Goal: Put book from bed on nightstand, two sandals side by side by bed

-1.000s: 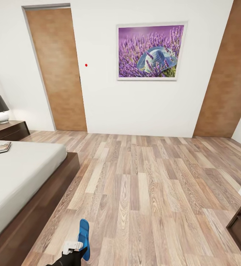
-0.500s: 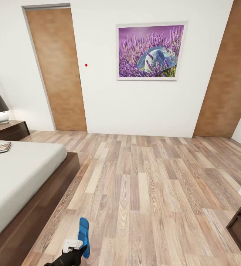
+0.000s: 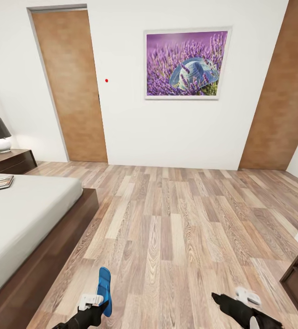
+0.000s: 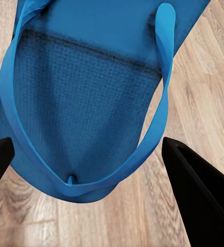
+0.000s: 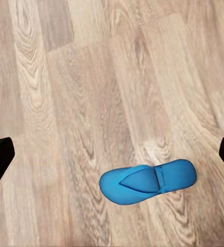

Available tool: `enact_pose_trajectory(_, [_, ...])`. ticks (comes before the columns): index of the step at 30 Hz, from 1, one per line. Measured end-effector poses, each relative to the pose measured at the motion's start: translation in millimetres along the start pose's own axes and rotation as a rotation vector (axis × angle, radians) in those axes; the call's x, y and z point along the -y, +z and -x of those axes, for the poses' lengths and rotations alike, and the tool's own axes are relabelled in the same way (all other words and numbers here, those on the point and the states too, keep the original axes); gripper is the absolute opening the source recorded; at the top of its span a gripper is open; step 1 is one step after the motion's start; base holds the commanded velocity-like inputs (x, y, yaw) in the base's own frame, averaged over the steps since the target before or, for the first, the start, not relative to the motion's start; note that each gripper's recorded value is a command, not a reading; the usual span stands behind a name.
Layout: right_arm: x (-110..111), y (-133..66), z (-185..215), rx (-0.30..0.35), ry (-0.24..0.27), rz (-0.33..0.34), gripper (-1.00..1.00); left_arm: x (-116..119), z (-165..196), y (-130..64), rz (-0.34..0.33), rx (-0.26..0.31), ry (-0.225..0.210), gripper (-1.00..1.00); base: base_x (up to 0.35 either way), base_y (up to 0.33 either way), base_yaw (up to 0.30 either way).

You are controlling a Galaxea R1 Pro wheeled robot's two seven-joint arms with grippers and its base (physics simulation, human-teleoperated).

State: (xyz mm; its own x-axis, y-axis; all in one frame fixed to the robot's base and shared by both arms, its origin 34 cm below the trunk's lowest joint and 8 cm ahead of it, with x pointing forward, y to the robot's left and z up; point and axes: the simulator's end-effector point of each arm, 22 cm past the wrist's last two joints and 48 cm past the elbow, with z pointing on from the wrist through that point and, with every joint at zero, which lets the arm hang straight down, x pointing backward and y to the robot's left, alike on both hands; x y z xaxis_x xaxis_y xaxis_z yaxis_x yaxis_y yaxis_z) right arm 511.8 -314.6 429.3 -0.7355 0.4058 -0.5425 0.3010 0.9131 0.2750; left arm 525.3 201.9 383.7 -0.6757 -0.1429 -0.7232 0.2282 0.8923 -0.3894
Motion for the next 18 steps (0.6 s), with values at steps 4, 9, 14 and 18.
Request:
enact_pose_trajectory(4, [6, 1.9, 12, 0.019, 0.011, -0.078, 1.0, 0, 0, -0.1, 0.001, 0.0, 0.0, -1.0, 0.0, 0.0, 0.0])
enact_pose_trajectory(9, [1, 2.9, 20, 0.033, 0.051, -0.073, 1.0, -1, 0, -0.2, 0.001, 0.0, 0.001, -1.0, 0.0, 0.0, 0.0])
enact_pose_trajectory(14, [-9, 4.5, 59, 0.085, 0.177, -0.078, 1.0, -1, 0, -0.3, 0.001, 0.0, 0.001, -1.0, 0.0, 0.0, 0.0])
enact_pose_trajectory(18, [11, 3.0, 54, 0.06, 0.315, -0.181, 1.0, -1, 0, -0.3, 0.001, 0.0, 0.001, -1.0, 0.0, 0.0, 0.0])
